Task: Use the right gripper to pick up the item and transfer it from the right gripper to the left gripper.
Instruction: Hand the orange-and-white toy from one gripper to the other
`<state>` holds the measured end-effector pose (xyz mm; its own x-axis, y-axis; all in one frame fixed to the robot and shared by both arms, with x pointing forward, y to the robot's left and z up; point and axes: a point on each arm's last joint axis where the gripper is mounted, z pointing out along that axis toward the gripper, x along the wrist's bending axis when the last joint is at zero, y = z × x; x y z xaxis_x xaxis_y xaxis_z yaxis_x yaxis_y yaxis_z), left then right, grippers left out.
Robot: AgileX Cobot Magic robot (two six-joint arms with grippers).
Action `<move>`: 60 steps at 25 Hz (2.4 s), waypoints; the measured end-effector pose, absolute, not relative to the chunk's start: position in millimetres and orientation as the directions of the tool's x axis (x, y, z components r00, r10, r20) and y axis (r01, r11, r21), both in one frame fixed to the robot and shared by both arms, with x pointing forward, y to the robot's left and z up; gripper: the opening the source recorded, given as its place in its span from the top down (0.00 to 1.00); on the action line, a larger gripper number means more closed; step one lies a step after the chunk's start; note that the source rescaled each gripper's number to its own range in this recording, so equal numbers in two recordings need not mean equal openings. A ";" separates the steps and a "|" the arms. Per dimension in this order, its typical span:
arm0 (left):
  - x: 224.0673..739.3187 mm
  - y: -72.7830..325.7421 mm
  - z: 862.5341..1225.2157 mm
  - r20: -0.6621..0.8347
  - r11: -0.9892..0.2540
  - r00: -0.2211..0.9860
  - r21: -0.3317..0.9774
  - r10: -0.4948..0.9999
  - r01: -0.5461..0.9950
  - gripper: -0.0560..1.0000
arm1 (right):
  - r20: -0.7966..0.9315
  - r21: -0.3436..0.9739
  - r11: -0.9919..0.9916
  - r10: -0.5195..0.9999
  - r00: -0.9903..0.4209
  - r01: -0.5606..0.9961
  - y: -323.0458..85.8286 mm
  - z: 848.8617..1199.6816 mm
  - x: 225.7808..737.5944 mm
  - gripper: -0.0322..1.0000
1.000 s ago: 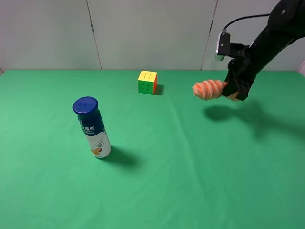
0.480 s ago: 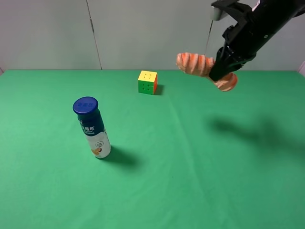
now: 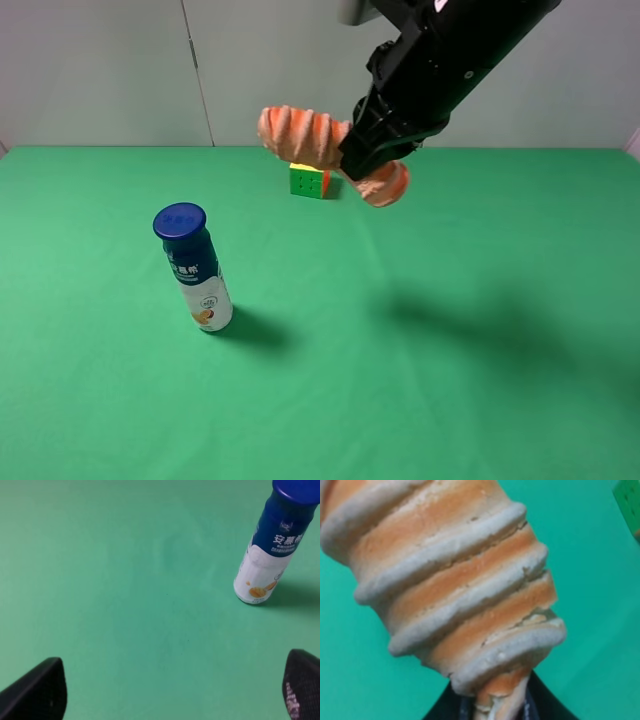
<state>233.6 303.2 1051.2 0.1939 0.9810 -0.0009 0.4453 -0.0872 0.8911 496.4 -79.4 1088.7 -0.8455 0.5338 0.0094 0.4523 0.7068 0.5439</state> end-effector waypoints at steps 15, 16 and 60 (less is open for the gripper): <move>233.6 303.2 1051.2 -0.001 -0.087 0.194 0.891 0.981 0.445 0.00 | 0.025 0.570 0.670 0.565 -0.825 0.476 -75.6 1092.4 494.1 0.93; 233.6 303.2 1051.2 -0.001 -0.087 0.194 0.891 0.981 0.445 0.00 | 0.025 0.570 0.670 0.565 -0.825 0.476 -75.6 1092.4 494.1 0.93; 422.5 220.2 1076.2 0.225 -0.475 0.734 0.868 0.640 0.148 0.00 | -0.015 0.550 0.708 0.538 -0.843 0.442 -77.9 1091.2 494.3 0.95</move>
<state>422.5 220.2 1076.2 0.7345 0.6402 0.2251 0.1477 -0.4745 0.8678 494.3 -77.9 1091.2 -0.8428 0.5381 -0.0154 0.4422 0.7083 0.5503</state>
